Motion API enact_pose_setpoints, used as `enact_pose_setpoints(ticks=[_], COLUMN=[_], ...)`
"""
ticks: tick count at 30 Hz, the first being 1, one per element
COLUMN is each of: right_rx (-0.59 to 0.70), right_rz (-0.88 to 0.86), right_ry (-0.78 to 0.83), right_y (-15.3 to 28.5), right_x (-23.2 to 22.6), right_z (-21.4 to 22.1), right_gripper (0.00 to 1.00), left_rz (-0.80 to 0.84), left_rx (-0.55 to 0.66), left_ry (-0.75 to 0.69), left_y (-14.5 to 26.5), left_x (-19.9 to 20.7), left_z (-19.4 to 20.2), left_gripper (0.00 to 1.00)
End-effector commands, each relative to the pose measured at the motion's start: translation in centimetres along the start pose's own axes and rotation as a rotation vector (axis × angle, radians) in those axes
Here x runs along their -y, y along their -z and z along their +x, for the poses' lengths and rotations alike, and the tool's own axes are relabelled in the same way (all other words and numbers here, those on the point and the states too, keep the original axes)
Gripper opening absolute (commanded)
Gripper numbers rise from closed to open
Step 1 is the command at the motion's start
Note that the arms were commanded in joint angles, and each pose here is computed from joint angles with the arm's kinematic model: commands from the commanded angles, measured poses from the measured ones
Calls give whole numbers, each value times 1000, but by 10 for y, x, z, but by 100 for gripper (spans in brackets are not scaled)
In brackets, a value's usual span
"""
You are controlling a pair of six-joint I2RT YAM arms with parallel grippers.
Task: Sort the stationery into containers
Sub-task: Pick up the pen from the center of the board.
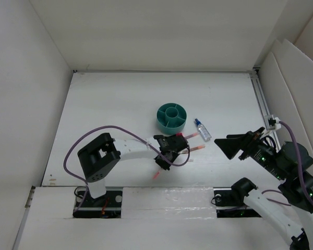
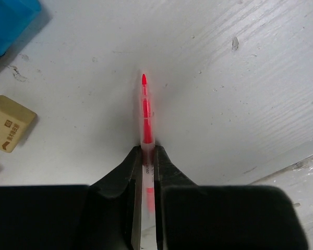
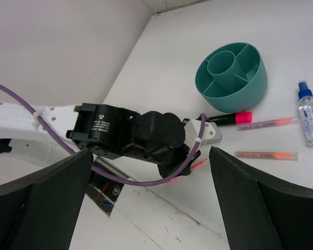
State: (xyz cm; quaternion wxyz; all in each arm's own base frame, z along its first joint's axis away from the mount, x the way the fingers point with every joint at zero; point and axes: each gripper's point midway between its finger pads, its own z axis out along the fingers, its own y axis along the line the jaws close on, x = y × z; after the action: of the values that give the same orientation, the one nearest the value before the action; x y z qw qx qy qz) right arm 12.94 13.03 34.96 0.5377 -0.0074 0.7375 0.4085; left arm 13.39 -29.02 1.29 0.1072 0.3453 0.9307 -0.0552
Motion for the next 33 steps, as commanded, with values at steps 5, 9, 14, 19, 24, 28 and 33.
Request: enact_pose_setpoints(ticks=[5,9,14,19,24,28,33], right_rx=[56,52,101,77,-10,-30,-125], right_rz=[-19,142,428,543,566,560,607], right_ry=[-1,-78,-214,-297,-394,-472,-503], right_y=[2,-8,-19,-39,-56,-64,-82], right_x=[-7,22,75,104,115,116,122], right_z=[-13,-10,-3,21,57,76,107], right_gripper=[100,100,100,94,85,76,71], left_rz=[-11,0,-57,-62,-64,-118,-90], left_rx=[-260,-182,9,173,349,442,578], left_ry=[-46,0,98,190,265,373,452], left_y=[-32,-6,47,93,144,170,209], left_x=[7,11,-8,-17,-26,-46,-55], left_z=[75,59,22,-4,-30,-43,-52], left_gripper=[0,0,0,0,0,0,0])
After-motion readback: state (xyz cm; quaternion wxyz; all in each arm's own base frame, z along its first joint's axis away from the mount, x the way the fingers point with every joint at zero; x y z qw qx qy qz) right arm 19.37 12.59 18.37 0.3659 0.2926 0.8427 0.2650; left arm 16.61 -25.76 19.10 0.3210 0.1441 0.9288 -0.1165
